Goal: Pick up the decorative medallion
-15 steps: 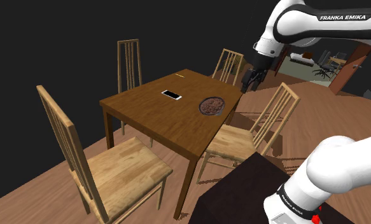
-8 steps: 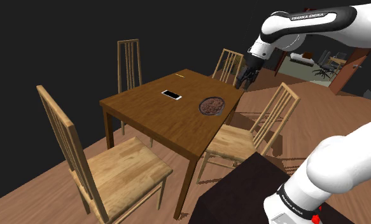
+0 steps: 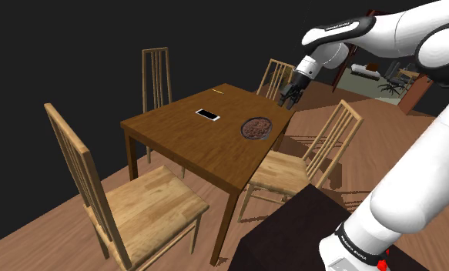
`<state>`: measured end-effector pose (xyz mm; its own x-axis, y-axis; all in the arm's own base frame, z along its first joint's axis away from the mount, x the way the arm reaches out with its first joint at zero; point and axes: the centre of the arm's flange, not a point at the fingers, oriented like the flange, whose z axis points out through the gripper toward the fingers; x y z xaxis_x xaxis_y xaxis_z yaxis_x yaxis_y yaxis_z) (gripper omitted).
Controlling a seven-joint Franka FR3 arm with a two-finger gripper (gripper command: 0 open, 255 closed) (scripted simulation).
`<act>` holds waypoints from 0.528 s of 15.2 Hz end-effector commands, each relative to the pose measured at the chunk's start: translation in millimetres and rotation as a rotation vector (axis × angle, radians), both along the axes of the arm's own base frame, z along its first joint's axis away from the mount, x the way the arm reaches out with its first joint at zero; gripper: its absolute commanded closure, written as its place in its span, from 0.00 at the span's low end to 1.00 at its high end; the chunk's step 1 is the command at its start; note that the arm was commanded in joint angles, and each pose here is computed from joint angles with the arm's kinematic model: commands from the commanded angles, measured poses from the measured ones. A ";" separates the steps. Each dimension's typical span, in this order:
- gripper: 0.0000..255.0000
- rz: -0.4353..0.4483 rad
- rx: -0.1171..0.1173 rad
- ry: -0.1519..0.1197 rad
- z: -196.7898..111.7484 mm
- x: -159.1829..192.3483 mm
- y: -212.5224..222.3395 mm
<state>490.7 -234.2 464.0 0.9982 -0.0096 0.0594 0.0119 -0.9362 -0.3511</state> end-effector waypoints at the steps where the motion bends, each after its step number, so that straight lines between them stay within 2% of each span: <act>1: 0.00 0.003 0.042 -0.009 -15.9 18.8 -21.5; 8: 0.00 0.006 0.187 -0.029 -71.6 81.4 -88.7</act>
<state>563.3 -312.2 400.9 0.9965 -0.0181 0.0814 0.0249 -0.8669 -0.4978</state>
